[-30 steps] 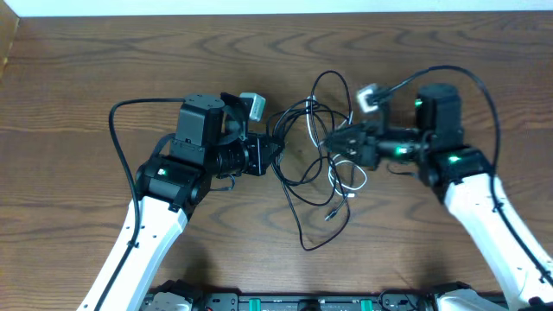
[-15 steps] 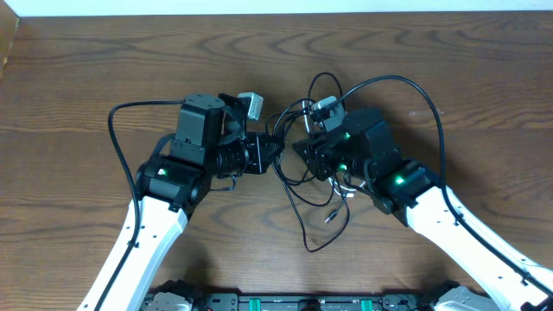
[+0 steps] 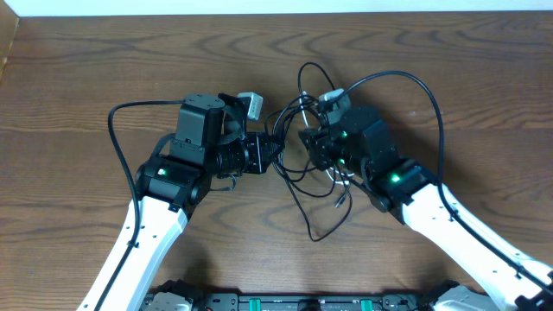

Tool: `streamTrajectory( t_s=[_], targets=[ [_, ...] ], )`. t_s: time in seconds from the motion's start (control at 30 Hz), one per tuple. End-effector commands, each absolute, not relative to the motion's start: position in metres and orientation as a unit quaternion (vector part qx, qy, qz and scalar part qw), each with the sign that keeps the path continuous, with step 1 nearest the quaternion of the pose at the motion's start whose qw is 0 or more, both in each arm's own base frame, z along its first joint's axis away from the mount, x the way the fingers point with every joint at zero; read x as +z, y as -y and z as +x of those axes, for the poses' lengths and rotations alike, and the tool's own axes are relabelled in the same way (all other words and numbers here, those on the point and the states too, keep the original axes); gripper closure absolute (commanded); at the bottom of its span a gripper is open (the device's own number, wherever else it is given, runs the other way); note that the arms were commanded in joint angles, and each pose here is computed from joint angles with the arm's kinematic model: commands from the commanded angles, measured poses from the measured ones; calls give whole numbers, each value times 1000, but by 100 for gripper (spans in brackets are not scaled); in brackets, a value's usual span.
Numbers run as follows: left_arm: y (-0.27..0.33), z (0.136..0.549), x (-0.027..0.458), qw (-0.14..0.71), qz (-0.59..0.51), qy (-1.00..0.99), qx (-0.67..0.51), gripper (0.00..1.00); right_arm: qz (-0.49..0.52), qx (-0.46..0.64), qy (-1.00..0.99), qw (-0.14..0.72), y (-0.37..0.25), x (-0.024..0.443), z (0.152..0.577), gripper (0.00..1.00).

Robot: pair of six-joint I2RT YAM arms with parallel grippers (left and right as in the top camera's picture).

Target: Untangle cables

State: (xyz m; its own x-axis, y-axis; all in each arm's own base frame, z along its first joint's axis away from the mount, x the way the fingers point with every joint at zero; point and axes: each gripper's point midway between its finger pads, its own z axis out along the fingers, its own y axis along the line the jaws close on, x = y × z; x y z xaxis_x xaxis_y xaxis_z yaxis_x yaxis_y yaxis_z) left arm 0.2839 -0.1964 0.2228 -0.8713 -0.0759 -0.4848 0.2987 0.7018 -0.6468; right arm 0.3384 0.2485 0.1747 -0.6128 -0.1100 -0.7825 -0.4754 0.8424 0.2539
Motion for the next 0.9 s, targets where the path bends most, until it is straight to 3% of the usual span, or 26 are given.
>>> streamTrajectory(
  t_s=[0.0, 0.03, 0.1, 0.17, 0.23, 0.3, 0.33, 0.37, 0.5, 0.87],
  targets=[
    [199, 282, 229, 248, 65, -884, -390, 93, -168, 234, -867, 407, -261, 164, 351, 51],
    [199, 282, 229, 248, 65, -884, -390, 93, -170, 238, -865, 407, -265, 161, 353, 54],
    [199, 282, 229, 248, 65, -884, -390, 93, -155, 244, -867, 405, -265, 157, 359, 70],
    [199, 282, 229, 248, 65, -884, -390, 93, -119, 267, -872, 392, -258, 157, 364, 97],
    [199, 282, 230, 248, 65, -884, -390, 92, -128, 302, -866, 377, -260, 160, 361, 95],
    [199, 282, 230, 248, 65, -884, -390, 93, -137, 328, -862, 362, -262, 162, 357, 84],
    [199, 282, 229, 248, 65, -884, -390, 93, -137, 330, -862, 361, -262, 162, 357, 87],
    [199, 282, 230, 248, 65, -884, -390, 92, -134, 326, -863, 362, -260, 161, 358, 99],
    [199, 282, 229, 248, 65, -884, -390, 93, -133, 367, -851, 350, -266, 170, 355, 99],
    [199, 282, 229, 248, 65, -885, -390, 93, -261, 588, -710, 287, -251, 240, 317, 99]
  ],
)
